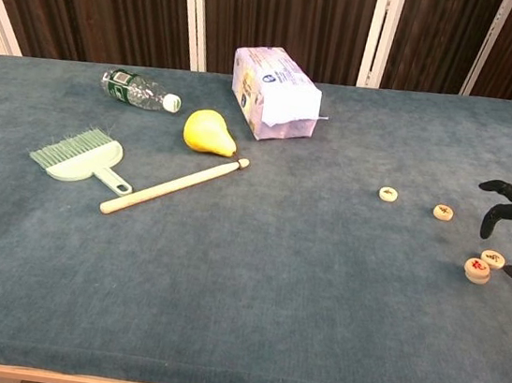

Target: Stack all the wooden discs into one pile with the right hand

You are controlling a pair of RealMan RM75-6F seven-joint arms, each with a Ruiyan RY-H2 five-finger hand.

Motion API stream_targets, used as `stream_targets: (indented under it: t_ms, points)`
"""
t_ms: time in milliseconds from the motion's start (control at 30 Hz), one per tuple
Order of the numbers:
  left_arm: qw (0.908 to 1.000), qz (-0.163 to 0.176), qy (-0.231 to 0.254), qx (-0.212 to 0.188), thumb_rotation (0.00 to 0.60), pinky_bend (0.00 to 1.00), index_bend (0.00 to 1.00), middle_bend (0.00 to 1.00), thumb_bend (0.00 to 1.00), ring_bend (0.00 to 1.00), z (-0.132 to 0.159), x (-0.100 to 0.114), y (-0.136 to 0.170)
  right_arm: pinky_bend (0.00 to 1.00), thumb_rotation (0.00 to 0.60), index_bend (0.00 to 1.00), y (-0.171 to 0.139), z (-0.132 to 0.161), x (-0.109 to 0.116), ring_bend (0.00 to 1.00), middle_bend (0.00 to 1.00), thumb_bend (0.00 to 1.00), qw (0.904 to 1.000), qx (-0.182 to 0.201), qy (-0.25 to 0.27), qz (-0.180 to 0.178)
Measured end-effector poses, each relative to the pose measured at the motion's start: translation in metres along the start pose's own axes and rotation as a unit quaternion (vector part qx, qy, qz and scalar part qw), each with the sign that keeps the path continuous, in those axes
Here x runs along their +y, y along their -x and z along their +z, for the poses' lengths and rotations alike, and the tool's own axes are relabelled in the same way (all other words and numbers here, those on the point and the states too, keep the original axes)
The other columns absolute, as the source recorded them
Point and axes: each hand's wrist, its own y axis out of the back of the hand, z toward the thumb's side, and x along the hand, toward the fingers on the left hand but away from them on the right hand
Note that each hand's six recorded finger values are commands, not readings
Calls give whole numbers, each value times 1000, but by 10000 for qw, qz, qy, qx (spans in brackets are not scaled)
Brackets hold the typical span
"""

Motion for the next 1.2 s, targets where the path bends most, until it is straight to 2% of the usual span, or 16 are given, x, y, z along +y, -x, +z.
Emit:
stream_targets:
  t_ms: [533,767,1200]
  points:
    - [10000,-7,8,12,600,41,6,41,505,11,0,0,-1,0,600,555,11,7,-11,0,28,491,9998,33,-89,149]
    - [10000,-25,30,35,600,40,5,40,506,11,-2,0,-2,5,600,564,11,4,-12,0,28,491,9999,-45,-81,137]
    - [10000,-26,3,35,600,41,5,41,505,11,-1,-1,-2,30,600,640,10,2,-9,0,32,490,9999,-86,-34,39]
